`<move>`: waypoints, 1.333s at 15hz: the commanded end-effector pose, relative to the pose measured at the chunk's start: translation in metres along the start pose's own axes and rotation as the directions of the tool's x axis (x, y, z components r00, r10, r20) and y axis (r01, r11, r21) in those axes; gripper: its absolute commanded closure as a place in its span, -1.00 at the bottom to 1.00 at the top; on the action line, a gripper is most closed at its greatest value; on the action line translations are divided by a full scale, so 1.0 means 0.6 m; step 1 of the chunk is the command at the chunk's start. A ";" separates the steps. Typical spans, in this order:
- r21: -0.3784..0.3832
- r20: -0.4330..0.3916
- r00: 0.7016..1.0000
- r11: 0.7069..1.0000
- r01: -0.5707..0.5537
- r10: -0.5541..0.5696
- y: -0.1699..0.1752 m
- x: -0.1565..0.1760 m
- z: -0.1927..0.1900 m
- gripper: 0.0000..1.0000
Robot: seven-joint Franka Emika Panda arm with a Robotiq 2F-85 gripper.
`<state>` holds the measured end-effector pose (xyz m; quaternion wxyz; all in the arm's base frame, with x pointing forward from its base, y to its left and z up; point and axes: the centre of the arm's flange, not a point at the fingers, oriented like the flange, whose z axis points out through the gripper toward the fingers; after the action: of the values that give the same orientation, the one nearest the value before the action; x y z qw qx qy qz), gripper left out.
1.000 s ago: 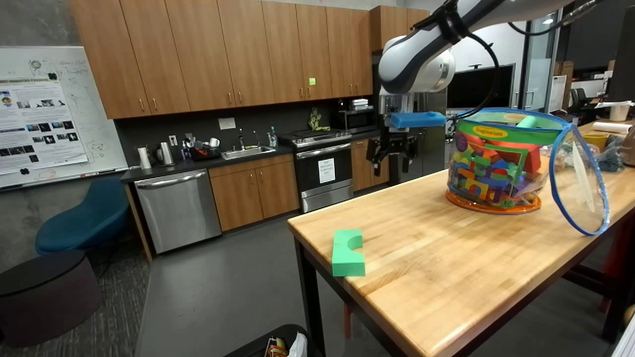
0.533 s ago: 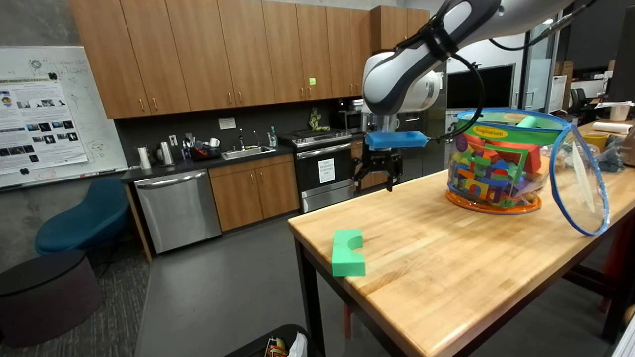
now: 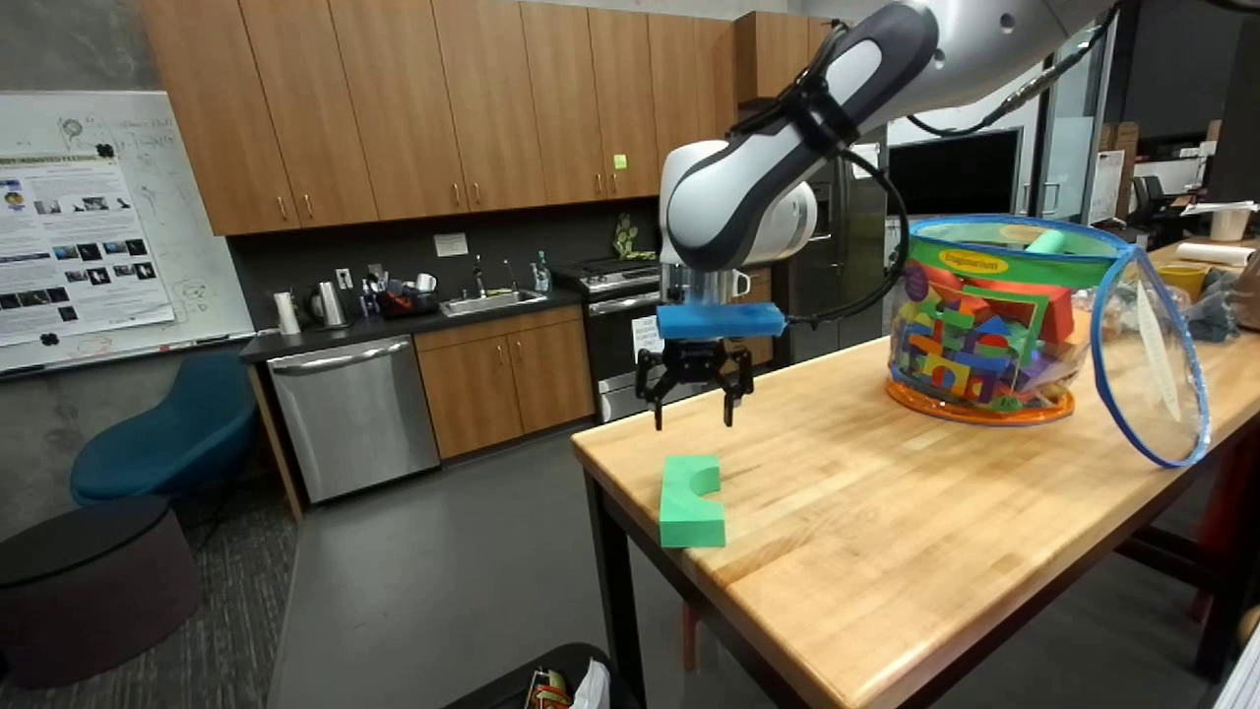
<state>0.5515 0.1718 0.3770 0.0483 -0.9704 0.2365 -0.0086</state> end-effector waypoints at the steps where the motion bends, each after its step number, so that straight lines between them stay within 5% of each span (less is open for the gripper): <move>1: -0.015 0.016 0.998 0.998 -0.062 0.062 -0.044 -0.001 0.026 -1.00; 15: -0.104 0.088 0.966 0.967 -0.233 0.242 -0.067 -0.028 0.113 -1.00; 16: -0.104 0.089 0.966 0.966 -0.235 0.244 -0.068 -0.030 0.116 -0.50; 20: -0.107 0.085 0.965 0.965 -0.239 0.248 -0.067 -0.035 0.118 -0.04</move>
<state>0.5527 0.2188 0.3062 0.0149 -0.9377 0.3429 0.0545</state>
